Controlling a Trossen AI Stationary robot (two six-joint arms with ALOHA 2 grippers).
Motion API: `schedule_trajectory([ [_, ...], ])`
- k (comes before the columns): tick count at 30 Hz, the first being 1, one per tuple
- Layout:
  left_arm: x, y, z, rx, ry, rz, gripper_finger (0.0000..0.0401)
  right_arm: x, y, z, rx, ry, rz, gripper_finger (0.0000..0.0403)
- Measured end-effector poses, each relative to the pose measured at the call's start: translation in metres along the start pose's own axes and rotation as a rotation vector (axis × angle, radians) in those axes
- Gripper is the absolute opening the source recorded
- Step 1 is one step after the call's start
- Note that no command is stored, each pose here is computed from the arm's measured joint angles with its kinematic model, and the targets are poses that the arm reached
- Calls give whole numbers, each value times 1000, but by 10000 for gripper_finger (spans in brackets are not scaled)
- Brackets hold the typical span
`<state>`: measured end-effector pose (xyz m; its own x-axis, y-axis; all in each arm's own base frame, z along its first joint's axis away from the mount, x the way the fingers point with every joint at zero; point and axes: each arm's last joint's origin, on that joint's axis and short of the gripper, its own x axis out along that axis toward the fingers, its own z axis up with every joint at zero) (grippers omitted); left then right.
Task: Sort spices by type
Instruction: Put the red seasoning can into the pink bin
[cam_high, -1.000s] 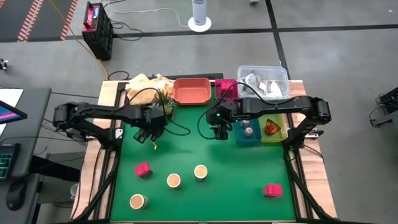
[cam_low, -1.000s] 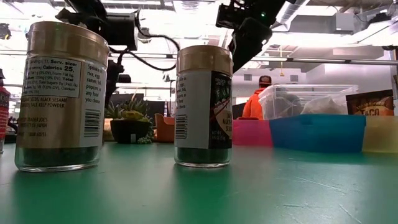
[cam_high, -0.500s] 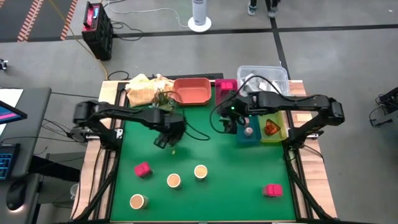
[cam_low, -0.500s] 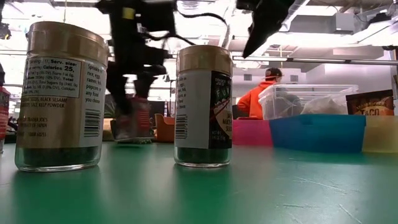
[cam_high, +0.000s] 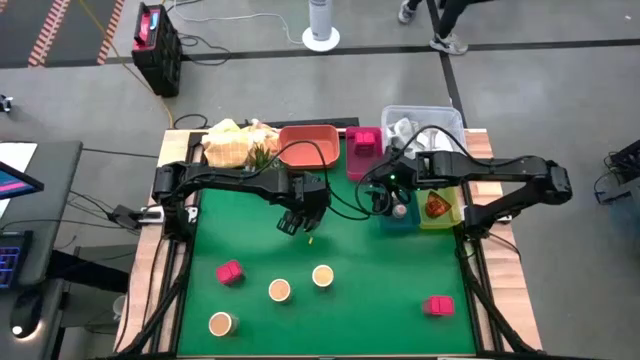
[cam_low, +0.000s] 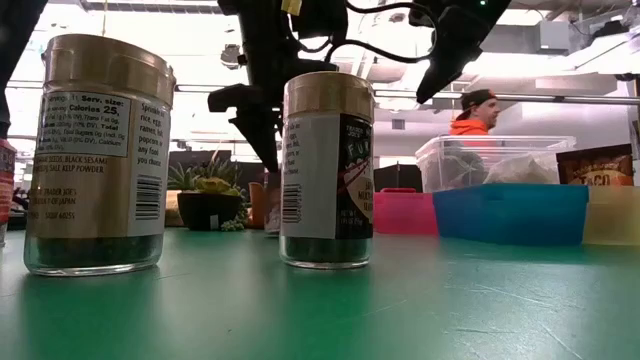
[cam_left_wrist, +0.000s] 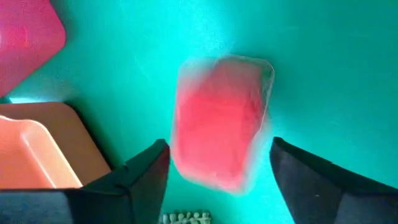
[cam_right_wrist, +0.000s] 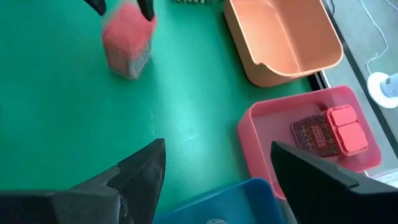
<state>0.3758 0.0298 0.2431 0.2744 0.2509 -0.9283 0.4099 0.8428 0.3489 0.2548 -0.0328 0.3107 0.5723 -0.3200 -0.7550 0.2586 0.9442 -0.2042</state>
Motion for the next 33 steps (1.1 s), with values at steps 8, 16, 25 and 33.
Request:
schedule_trajectory([
  [8,-1,0,-1,-45,8,-2,312,-7,-2,1,16,-54,1,317],
  [16,-25,-2,-42,-264,-109,-56,286,3,-1,3,41,-41,-2,317],
  [25,-57,-34,-86,-442,-377,93,266,50,18,23,131,-105,15,317],
  [33,-79,-58,-108,-544,-516,198,264,104,53,53,252,-90,57,317],
])
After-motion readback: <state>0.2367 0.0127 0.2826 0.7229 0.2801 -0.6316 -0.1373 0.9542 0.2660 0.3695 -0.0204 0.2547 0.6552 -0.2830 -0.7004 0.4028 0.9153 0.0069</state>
